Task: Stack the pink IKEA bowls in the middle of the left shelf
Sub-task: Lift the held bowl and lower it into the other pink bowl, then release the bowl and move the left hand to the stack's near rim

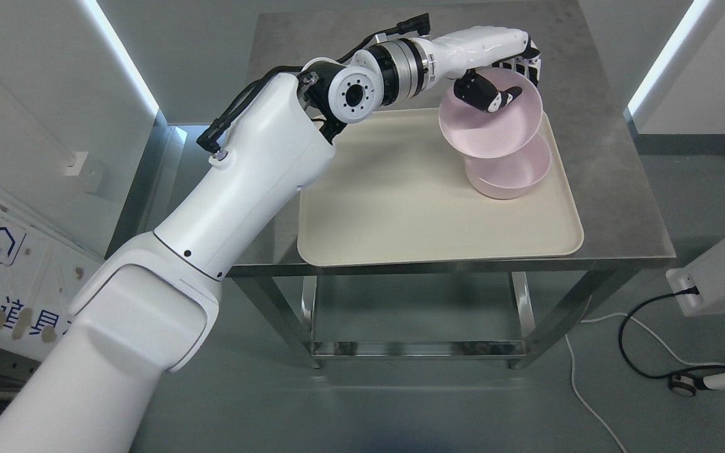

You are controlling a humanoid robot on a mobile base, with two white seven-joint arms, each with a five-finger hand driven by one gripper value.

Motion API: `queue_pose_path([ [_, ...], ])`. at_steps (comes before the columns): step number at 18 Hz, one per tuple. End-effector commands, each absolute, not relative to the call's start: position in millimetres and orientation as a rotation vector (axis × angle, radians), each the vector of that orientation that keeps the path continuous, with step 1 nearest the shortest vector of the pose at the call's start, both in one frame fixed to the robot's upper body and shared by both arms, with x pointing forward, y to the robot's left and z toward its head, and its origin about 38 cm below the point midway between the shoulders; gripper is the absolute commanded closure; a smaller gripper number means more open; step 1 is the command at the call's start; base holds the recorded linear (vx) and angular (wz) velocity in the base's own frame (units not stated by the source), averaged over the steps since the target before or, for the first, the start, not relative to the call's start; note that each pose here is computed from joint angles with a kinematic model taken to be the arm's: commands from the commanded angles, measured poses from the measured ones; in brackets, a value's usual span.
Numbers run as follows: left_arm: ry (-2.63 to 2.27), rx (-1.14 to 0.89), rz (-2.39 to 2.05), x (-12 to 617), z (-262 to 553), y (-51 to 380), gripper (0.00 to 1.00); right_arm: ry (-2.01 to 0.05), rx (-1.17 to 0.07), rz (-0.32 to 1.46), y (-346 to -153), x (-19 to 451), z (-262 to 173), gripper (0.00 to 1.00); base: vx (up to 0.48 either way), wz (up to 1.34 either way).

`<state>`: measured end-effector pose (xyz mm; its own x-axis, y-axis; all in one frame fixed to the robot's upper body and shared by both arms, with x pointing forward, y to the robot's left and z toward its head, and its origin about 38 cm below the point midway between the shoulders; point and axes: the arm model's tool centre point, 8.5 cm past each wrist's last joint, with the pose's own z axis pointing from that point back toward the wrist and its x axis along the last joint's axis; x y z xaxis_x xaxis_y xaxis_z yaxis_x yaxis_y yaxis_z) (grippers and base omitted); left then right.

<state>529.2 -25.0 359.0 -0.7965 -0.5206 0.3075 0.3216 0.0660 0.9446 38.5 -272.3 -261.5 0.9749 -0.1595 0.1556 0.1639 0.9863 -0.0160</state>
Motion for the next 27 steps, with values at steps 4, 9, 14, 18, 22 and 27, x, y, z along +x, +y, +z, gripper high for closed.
queue_pose_path([
  [4, -1.695, 0.141, -1.709, 537.7, 349.3, -16.1, 0.91, -0.157, -0.046, -0.161, -283.4, 38.7, -260.4, 0.0, 0.0, 0.0],
  [9, -1.727, 0.135, -1.674, 538.1, 352.6, -16.2, 0.88, -0.157, -0.046, -0.161, -283.4, 38.7, -260.4, 0.0, 0.0, 0.0],
  [14, -1.717, 0.12, -1.702, 536.1, 350.5, -17.5, 0.77, -0.157, -0.046, -0.161, -283.4, 38.7, -260.4, 0.0, 0.0, 0.0],
  [18, -1.721, 0.051, -1.78, 526.4, 350.0, -20.8, 0.49, -0.157, -0.046, -0.161, -283.4, 38.7, -260.4, 0.0, 0.0, 0.0],
  [22, -1.941, -0.106, -1.702, 507.3, 388.6, 7.3, 0.48, -0.157, -0.046, -0.161, -283.4, 38.7, -260.4, 0.0, 0.0, 0.0],
  [27, -1.965, -0.248, -1.699, 480.1, 360.8, 34.1, 0.43, -0.155, -0.046, -0.161, -283.4, 37.7, -260.4, 0.0, 0.0, 0.0],
])
